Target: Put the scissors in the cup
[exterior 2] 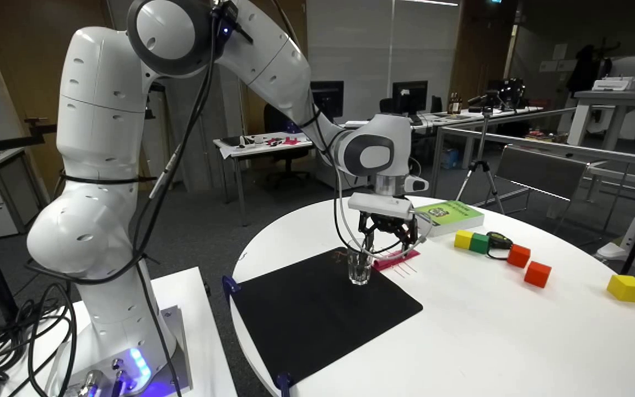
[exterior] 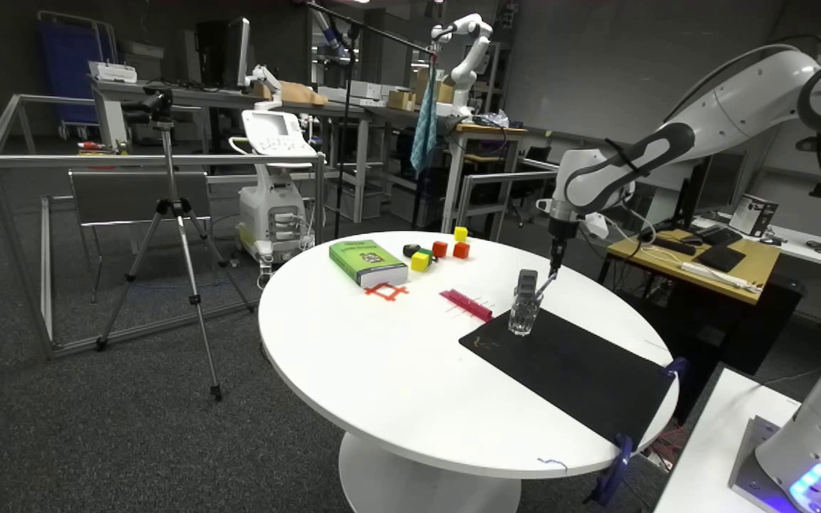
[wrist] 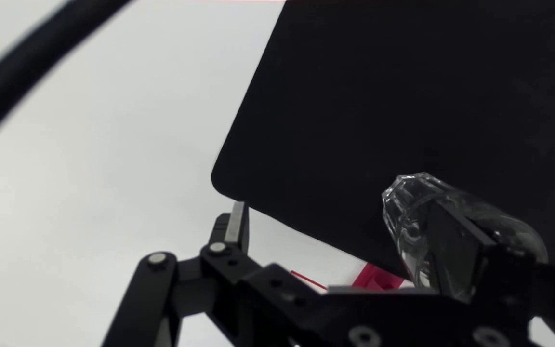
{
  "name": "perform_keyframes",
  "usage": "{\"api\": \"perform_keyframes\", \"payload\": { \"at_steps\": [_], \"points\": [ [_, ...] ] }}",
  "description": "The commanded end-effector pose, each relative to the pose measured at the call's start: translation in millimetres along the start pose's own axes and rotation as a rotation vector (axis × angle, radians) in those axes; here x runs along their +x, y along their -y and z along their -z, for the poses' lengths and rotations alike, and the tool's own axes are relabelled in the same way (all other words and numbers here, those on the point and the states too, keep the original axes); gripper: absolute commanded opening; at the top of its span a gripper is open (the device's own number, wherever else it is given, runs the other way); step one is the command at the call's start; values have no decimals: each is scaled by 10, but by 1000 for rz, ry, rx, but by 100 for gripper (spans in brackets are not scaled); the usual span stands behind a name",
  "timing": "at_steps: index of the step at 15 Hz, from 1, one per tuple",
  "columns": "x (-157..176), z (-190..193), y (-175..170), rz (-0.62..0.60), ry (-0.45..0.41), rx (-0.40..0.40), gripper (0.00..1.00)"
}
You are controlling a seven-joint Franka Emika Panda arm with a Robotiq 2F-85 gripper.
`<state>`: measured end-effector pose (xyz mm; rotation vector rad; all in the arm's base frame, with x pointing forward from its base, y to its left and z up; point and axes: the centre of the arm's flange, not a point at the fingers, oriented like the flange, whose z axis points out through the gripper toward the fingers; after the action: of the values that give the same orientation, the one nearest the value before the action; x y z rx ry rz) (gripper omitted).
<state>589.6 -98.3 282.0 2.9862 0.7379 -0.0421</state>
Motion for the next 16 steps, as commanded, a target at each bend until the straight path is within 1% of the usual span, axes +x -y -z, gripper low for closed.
{"api": "perform_keyframes", "payload": {
  "at_steps": [1,5,9,13,16],
  "points": [
    [-2,82,113,-49,36,60,100],
    [-1,29,244,-76,77,99,100],
    [16,7,305,-90,103,115,100],
    [19,-6,347,-105,114,128,100],
    [19,-10,383,-138,112,163,100]
  ]
}}
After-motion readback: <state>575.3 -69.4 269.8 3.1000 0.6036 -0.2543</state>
